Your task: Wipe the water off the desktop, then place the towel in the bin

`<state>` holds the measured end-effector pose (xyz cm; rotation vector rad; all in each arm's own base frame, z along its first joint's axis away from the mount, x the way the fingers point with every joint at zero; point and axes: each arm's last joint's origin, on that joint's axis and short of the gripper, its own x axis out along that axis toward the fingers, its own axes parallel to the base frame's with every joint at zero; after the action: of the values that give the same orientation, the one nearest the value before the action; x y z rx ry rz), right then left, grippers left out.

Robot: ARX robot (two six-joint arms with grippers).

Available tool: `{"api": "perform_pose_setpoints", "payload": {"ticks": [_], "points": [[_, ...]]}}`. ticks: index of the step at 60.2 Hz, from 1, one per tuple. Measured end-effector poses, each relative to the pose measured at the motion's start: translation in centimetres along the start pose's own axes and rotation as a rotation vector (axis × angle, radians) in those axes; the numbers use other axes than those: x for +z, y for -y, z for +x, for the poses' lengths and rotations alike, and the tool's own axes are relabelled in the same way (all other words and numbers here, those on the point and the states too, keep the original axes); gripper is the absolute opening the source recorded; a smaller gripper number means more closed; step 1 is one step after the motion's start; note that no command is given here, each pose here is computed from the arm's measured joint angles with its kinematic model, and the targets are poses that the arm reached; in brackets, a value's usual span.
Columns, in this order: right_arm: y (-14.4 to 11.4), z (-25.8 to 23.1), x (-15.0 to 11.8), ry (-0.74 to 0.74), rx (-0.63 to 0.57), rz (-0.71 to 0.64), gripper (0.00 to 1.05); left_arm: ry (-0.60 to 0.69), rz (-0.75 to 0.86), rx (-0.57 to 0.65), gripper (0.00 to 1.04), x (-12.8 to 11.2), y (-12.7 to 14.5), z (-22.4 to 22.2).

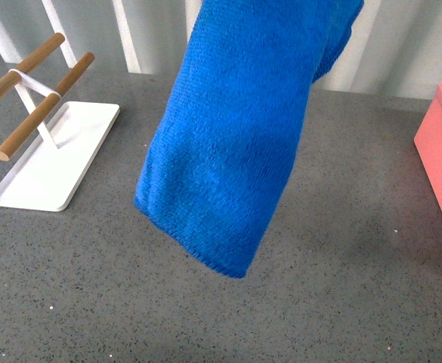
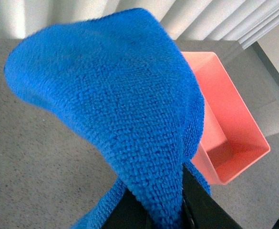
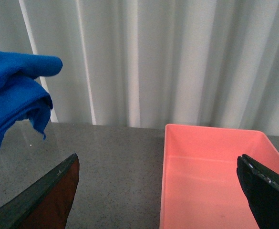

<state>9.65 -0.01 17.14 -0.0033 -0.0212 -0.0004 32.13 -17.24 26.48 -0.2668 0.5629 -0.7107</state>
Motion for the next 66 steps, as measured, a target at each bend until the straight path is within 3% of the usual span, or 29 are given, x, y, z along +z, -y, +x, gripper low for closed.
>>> {"api": "perform_pose_setpoints", "payload": {"ticks": [17, 24, 35, 50, 66], "points": [[0.0, 0.0, 0.0, -0.007, 0.019, 0.001, 0.98, -0.008, -0.016, -0.028, 0.05, -0.9, 1.7, 0.2], [-0.3, 1.9, 1.4, -0.031, 0.326, 0.063, 0.98, 0.001, -0.022, -0.004, 0.05, -0.6, 1.6, 0.2], [-2.7, 6.7, 4.2, -0.056, 0.522, 0.148, 0.98, 0.014, -0.027, -0.010, 0.05, 0.2, 1.3, 0.4], [-6.9, 9.7, 0.3, -0.243, 0.606, 0.171, 0.98, 0.016, -0.037, -0.011, 0.05, 1.3, 1.0, 1.3], [-8.6, 12.9, -0.9, -0.247, 0.527, 0.159, 0.98, 0.024, -0.034, 0.009, 0.05, 2.2, 1.2, 1.6]]}}
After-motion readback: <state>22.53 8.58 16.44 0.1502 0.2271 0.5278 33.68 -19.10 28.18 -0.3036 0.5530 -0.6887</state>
